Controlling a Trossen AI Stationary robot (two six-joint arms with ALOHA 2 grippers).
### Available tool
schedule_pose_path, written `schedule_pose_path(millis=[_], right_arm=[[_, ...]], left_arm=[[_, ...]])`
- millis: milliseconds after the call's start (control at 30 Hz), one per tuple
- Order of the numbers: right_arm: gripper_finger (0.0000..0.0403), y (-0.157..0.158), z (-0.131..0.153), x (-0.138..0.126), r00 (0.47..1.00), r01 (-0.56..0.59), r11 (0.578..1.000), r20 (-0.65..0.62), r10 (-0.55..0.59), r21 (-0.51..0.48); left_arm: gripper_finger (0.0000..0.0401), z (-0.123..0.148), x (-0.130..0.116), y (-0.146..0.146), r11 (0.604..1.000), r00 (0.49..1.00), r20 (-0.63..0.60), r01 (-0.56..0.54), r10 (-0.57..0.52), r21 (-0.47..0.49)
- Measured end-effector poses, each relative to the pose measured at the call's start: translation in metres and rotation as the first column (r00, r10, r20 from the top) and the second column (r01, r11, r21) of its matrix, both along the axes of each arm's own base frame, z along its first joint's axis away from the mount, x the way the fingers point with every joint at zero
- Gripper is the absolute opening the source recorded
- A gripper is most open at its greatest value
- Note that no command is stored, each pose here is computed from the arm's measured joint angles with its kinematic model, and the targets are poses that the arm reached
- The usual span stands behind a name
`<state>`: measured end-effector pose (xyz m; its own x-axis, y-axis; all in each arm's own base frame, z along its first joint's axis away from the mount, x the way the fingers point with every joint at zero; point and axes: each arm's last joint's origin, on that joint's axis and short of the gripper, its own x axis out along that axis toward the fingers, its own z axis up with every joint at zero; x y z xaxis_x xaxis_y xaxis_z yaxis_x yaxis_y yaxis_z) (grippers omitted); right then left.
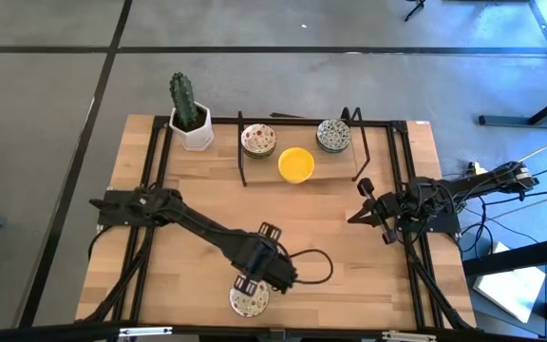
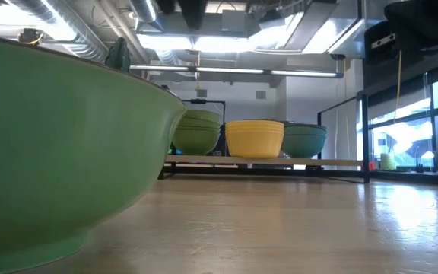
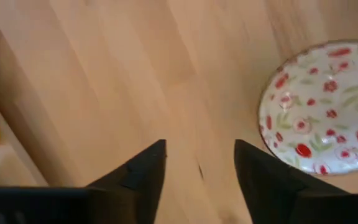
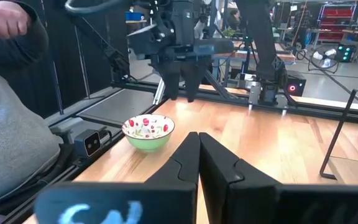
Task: Pick & Place Mini bowls
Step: Stack the green patterned bowl on the green patterned bowl on the shelf
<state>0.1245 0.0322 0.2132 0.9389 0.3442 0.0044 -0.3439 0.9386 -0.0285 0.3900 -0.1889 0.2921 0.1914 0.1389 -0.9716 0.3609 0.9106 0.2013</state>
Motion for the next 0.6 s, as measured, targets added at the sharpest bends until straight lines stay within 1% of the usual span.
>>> schedule_pose_path(millis=[167, 233, 333, 367, 433, 533, 600], right_arm=[[0.0009, 0.000, -0.001, 0.000, 1.000, 0.000, 1.000, -0.004, 0.000, -0.003], [0.0009, 0.000, -0.001, 0.000, 1.000, 0.000, 1.000, -0.007, 0.000, -0.005], [0.0009, 0.000, -0.001, 0.000, 1.000, 0.000, 1.000, -0.011, 0.000, -0.008], [0.0009, 0.000, -0.001, 0.000, 1.000, 0.000, 1.000, -0.011, 0.000, -0.009], [0.0009, 0.000, -0.001, 0.000, 1.000, 0.001, 1.000, -0.010, -0.001, -0.012], [0.0009, 0.000, -0.001, 0.000, 1.000, 0.002, 1.000, -0.010, -0.002, -0.012], [0.0009, 0.000, -0.001, 0.000, 1.000, 0.002, 1.000, -0.010, -0.002, -0.012]], left_arm=[[0.0224, -0.004, -0.005, 0.009, 1.000, 0.999, -0.039, -0.013, 0.012, -0.018], [0.0234, -0.005, -0.007, 0.010, 0.997, 0.999, -0.030, 0.009, -0.011, -0.070], [0.0243, -0.015, -0.011, 0.000, 0.982, 0.998, -0.008, 0.066, -0.069, -0.177], [0.0244, -0.019, -0.013, -0.003, 0.978, 0.997, -0.009, 0.077, -0.080, -0.192], [0.0244, -0.027, -0.020, -0.004, 0.981, 0.996, -0.038, 0.074, -0.082, -0.182], [0.0244, -0.044, -0.027, 0.000, 0.987, 0.994, -0.095, 0.031, -0.046, -0.155], [0.0245, -0.058, -0.029, 0.000, 0.986, 0.992, -0.115, 0.023, -0.043, -0.167]])
